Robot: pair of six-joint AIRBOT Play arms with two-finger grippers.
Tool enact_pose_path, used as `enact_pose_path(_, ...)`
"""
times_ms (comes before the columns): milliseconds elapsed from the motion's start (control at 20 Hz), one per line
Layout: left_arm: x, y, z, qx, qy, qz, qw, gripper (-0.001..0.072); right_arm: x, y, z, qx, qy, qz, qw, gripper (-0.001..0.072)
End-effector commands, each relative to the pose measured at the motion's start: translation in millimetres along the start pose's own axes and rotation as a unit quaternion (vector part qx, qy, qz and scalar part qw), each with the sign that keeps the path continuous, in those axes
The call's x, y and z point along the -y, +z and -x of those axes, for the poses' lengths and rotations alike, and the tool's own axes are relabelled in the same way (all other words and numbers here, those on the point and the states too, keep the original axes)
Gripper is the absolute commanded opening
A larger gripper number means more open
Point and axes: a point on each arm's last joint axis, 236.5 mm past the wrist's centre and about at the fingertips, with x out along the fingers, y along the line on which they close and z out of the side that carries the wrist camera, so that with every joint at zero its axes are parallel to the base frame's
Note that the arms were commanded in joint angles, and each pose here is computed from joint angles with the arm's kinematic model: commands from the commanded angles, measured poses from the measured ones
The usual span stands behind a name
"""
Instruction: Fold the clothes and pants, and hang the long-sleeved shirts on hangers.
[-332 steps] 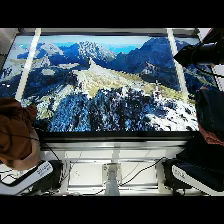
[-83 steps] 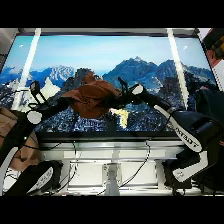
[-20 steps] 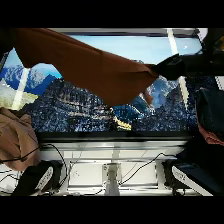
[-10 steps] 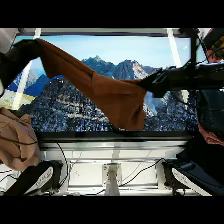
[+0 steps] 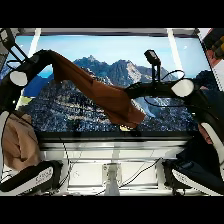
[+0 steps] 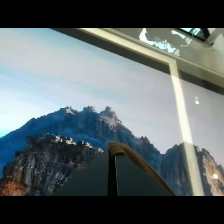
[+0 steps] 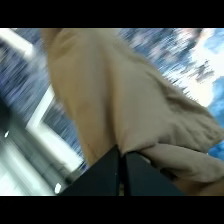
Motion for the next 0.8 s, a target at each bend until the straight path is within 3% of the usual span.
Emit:
enact_pose_path(0, -13.0, -7.9, -16.5, 0.004, 0.014, 0.003, 1.0, 0.0015, 46.7, 22.3, -30.2, 0.073, -0.059, -0.027, 0.995, 0.0013)
enact_pose_path(250, -24.7, -30.3, -33.3, -0.019, 0.025, 0.006, 0.999, 0.0015, 101.3, 58.1, -45.2, 0.172, -0.132, -0.051, 0.975, 0.0013)
enact_pose_path(450, -26.4, -40.4, -37.9, -0.032, 0.026, 0.009, 0.999, 0.0015, 119.1, 55.8, -56.5, 0.179, -0.151, -0.056, 0.971, 0.0014)
enact_pose_path(500, -26.5, -40.9, -37.8, -0.034, 0.026, 0.009, 0.999, 0.0015, 119.4, 54.7, -57.4, 0.177, -0.151, -0.055, 0.971, 0.0078)
enact_pose_path(550, -26.4, -40.7, -37.8, -0.033, 0.026, 0.009, 0.999, 0.0015, 120.2, 56.0, -56.2, 0.179, -0.153, -0.052, 0.971, 0.0299)
enact_pose_path(600, -26.4, -40.7, -37.8, -0.033, 0.026, 0.009, 0.999, 0.0016, 122.3, 58.3, -54.1, 0.181, -0.155, -0.052, 0.97, 0.0467)
enact_pose_path(750, -26.1, -41.7, -37.7, -0.036, 0.026, 0.009, 0.999, 0.0015, 140.7, 59.8, -39.9, 0.177, -0.163, -0.068, 0.968, 0.0474)
